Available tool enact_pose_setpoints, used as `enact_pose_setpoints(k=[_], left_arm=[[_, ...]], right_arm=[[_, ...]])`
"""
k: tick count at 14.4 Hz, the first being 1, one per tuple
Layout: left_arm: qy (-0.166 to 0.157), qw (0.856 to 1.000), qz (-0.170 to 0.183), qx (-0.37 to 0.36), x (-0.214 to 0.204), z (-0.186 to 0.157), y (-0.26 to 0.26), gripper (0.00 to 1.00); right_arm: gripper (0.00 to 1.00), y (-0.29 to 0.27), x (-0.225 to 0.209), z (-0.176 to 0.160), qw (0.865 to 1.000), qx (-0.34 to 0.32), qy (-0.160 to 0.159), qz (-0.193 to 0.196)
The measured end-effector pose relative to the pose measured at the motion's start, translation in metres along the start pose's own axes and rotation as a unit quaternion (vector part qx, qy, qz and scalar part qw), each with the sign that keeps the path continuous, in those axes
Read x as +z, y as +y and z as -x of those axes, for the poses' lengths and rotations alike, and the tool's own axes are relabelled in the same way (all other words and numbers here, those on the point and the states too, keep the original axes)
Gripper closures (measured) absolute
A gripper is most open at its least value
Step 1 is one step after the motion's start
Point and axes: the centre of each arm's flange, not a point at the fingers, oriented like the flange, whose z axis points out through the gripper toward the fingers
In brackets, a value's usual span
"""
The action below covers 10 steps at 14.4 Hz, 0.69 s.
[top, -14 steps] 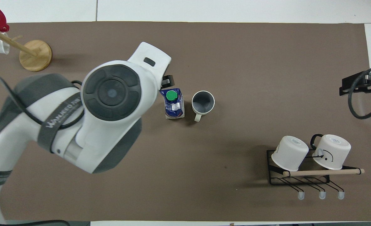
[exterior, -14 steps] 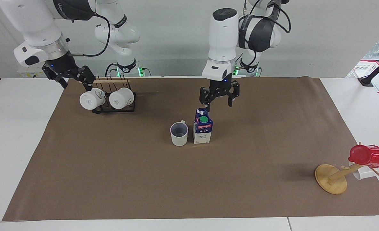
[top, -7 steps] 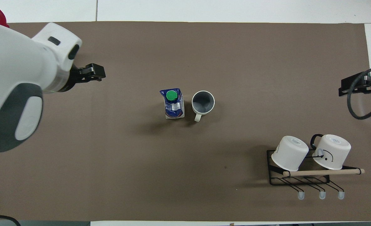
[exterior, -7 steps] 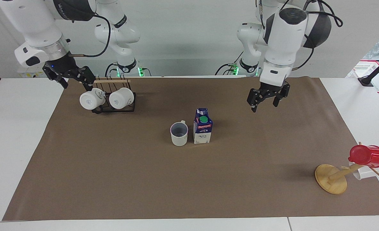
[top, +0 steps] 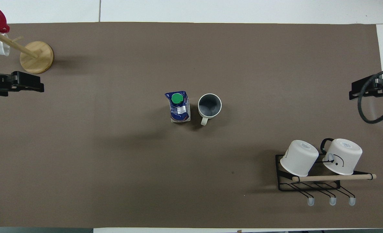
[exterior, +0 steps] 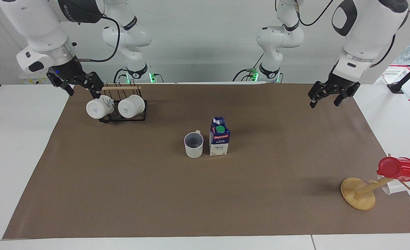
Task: Place cup and milk on table
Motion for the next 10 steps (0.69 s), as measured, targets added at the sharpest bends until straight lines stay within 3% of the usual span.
enact_pose_setpoints(k=[5,10], left_arm=[[-0.024,1.000,0.001,0.010,-0.024,0.002,-0.037,0.00],[-0.039,0.999,0.001,0.014,-0.021,0.002,-0.034,0.00]], right_arm=[[0.00,-0.005,0.000,0.001,1.000,-0.005,0.001,0.000],[0.00,-0.008,0.000,0.000,1.000,-0.007,0.003,0.000]])
